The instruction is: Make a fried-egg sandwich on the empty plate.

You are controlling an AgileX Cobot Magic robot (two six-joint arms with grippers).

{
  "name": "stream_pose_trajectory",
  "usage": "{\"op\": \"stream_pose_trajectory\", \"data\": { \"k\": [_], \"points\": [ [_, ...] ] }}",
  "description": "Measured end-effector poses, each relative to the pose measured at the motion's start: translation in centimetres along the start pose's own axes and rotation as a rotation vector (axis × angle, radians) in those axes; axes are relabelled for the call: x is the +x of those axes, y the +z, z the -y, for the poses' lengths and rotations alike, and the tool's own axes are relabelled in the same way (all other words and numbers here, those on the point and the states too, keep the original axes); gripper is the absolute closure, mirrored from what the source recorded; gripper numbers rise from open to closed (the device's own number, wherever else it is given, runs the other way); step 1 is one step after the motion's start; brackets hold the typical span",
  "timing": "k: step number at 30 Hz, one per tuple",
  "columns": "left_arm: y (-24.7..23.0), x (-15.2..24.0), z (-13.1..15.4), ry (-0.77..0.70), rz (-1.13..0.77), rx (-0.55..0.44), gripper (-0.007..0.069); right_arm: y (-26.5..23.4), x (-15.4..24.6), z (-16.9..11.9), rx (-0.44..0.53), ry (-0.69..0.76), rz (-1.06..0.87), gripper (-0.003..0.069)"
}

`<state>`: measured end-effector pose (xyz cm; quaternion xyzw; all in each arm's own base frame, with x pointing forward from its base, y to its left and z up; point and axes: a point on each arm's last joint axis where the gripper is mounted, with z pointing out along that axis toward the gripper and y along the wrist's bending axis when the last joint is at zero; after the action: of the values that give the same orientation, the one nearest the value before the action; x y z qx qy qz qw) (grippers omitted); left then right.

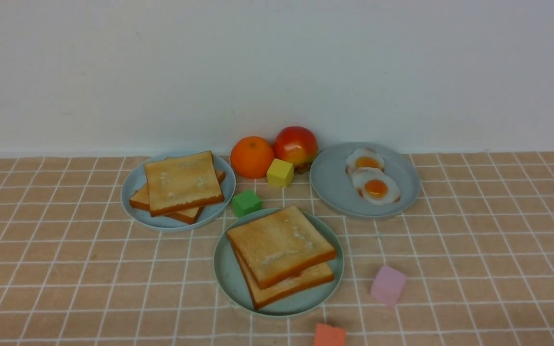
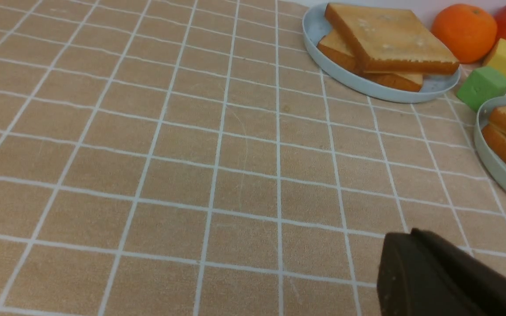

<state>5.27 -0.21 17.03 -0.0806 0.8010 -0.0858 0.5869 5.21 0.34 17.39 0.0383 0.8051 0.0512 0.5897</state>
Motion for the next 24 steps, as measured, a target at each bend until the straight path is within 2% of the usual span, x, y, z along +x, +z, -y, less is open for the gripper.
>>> {"op": "stream_pose_trajectory", "data": {
  "k": [24],
  "points": [
    [0.00,0.00,0.00,-0.001,0.000,0.000,0.0635,0.00,0.00,0.00,0.000,0.000,0.000,0.0616]
  ]
}}
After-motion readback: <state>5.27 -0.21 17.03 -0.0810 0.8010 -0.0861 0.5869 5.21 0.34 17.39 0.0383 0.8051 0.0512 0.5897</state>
